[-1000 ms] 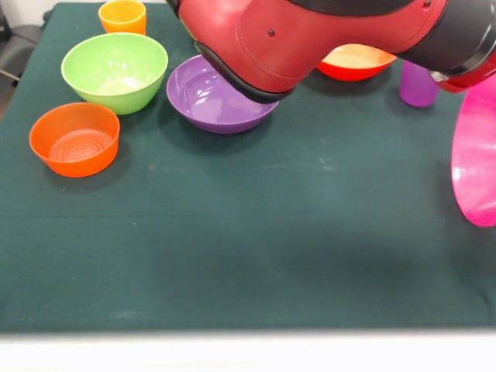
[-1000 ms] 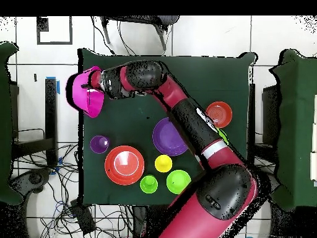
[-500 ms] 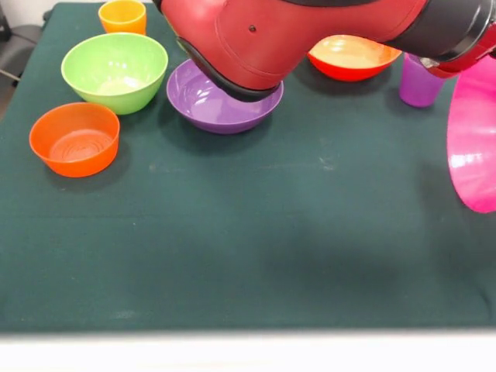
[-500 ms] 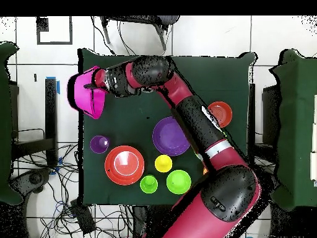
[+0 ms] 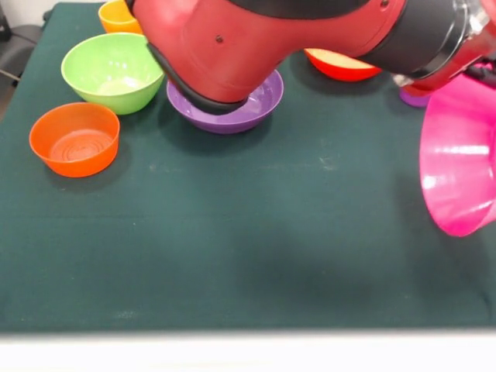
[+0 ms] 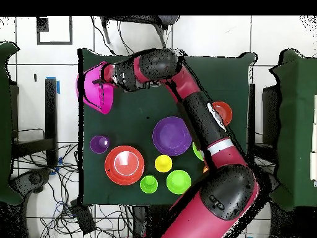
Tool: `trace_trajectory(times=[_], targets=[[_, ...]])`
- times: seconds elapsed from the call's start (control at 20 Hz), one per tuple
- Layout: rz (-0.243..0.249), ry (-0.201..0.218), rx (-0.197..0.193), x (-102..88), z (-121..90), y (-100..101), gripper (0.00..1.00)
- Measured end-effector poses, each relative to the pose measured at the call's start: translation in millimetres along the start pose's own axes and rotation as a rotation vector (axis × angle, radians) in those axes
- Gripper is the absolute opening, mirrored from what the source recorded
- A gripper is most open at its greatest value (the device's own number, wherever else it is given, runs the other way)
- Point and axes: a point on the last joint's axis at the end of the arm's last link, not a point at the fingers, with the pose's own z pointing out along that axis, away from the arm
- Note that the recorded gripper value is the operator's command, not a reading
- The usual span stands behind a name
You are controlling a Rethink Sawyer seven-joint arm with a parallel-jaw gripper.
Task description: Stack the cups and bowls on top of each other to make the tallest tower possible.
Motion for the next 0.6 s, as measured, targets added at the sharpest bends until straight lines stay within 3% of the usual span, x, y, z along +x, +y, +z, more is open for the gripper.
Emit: trace_trajectory(times=[0.35,0.6], targets=[[-0.081,-0.034,0.016,-12.8,-6.0,-17.8,0.00],[-0.107,-0.044,0.003,-18.3,-3.0,-31.4,0.00]])
